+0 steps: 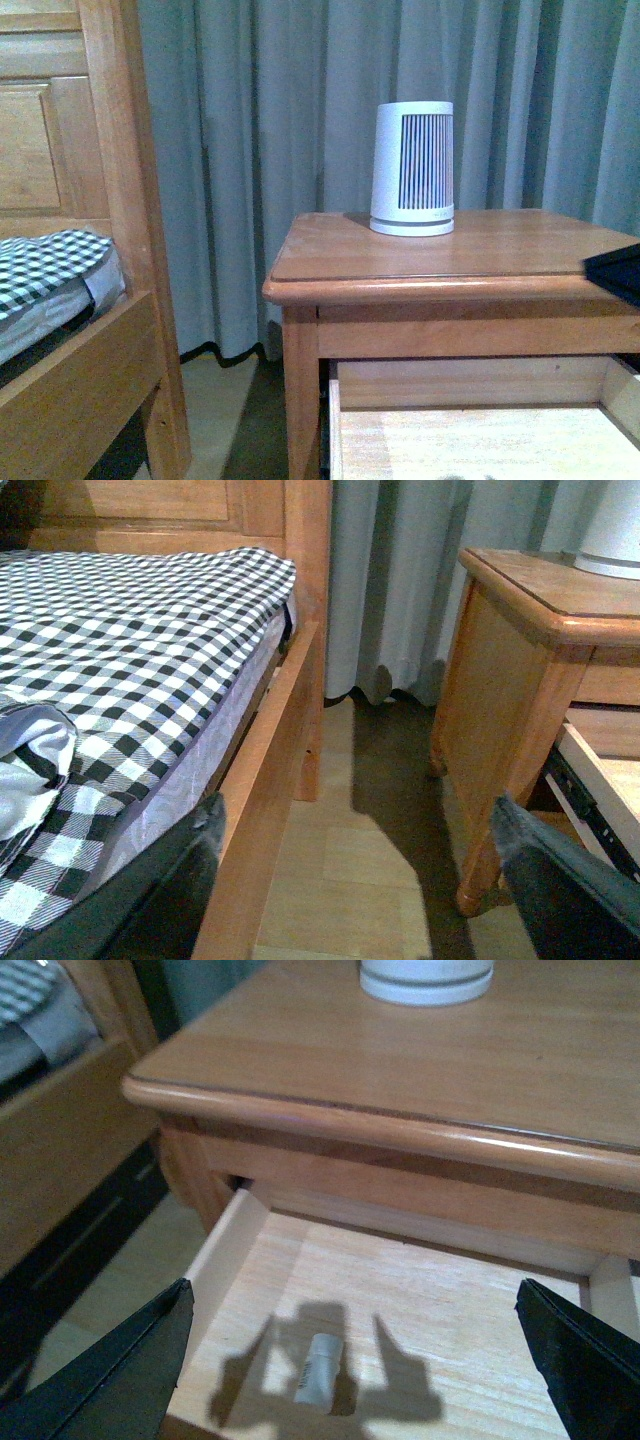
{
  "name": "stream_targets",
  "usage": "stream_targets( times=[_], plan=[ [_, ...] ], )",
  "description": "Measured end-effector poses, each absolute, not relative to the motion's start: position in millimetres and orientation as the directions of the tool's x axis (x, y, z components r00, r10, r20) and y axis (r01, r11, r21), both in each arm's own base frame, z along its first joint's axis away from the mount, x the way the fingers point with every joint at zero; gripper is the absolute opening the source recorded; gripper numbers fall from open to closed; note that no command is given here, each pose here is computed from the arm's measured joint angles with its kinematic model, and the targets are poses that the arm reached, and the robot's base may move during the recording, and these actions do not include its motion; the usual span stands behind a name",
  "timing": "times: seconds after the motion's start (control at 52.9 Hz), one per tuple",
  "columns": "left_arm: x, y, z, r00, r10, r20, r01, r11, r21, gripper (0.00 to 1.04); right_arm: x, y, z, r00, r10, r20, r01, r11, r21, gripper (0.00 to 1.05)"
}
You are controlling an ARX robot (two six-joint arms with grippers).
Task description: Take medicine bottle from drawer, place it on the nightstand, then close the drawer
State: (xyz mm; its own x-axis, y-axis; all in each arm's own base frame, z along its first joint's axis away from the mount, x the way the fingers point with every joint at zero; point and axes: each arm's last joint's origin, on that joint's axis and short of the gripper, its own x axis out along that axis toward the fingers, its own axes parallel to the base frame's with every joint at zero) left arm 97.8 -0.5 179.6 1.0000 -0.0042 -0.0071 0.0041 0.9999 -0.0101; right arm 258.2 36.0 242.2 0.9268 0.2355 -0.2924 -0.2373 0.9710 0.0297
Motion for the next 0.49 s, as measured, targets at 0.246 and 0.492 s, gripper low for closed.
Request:
stream_targets(
  times=[0.246, 0.492],
  plan=[
    [98, 0, 180, 1.000, -0.004, -0.007, 0.004, 1.000, -0.010, 0.98, 334, 73, 114, 0.741, 0.070, -0.668, -0.142, 0.988, -0.055, 0.98],
    [98, 0, 180, 1.000, -0.004, -0.007, 0.004, 1.000, -0.010, 0.98, 357, 98, 92, 0.701, 0.066, -0.711, -0.150, 0.987, -0.056, 0.98]
  ],
)
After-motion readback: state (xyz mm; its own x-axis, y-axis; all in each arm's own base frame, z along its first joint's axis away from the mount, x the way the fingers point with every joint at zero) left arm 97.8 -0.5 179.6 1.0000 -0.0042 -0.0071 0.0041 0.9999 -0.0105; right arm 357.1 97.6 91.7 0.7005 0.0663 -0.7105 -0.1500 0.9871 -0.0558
